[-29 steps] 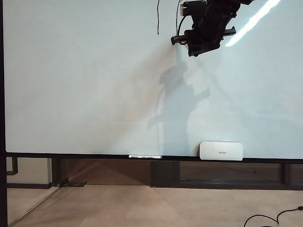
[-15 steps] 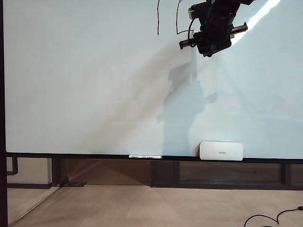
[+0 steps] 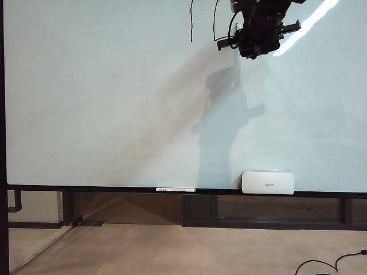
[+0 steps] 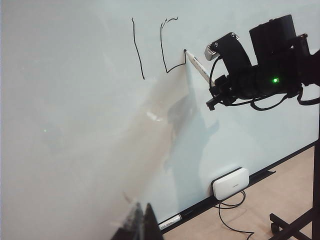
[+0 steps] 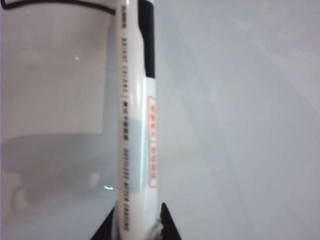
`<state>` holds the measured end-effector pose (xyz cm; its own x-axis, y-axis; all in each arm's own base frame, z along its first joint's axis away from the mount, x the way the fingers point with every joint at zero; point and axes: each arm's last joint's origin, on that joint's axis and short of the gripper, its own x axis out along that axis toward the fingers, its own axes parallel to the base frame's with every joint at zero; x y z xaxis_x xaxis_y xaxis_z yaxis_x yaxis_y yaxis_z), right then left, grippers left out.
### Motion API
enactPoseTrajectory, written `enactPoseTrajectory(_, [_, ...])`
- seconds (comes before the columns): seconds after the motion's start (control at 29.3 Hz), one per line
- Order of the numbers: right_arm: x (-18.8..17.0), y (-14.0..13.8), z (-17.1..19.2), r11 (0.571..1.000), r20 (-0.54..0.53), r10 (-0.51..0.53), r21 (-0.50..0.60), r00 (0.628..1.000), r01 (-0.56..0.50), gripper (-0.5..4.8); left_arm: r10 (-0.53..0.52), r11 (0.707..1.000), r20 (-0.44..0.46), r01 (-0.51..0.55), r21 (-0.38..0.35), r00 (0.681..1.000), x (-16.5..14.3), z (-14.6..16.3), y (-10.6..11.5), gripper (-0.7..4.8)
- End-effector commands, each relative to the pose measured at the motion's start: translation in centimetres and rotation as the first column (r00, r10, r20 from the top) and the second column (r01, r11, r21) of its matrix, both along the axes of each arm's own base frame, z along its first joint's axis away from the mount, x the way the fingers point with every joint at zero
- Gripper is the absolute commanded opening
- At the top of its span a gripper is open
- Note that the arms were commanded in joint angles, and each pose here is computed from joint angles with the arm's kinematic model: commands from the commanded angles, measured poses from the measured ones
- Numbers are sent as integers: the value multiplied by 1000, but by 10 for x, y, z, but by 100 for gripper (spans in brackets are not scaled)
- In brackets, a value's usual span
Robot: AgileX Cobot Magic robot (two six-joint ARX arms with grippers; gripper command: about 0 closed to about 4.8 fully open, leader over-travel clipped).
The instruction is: Reach to the right to find the marker pen, pick it up, and write the number 16 on the whiteboard.
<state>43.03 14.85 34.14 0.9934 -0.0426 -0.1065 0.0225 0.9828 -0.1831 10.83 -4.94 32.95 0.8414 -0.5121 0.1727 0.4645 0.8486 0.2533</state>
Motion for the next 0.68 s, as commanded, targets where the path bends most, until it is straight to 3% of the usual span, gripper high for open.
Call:
enactPoseTrajectory(0.03, [0, -4, 11, 1000, 64, 4, 16, 998, -5, -5, 1, 1000, 20, -1, -5, 1000, -1, 3, 0, -6])
enactPoseTrajectory(0.34, [1, -6, 27, 999, 93, 42, 18, 995, -43, -5, 5, 1000, 22, -5, -3, 1000, -1, 3, 0, -6])
enactPoseTrajectory(0.68, [1, -6, 20, 999, 37, 40, 2, 999, -40, -5, 4, 1000, 22, -4, -3, 1000, -1, 3, 0, -6])
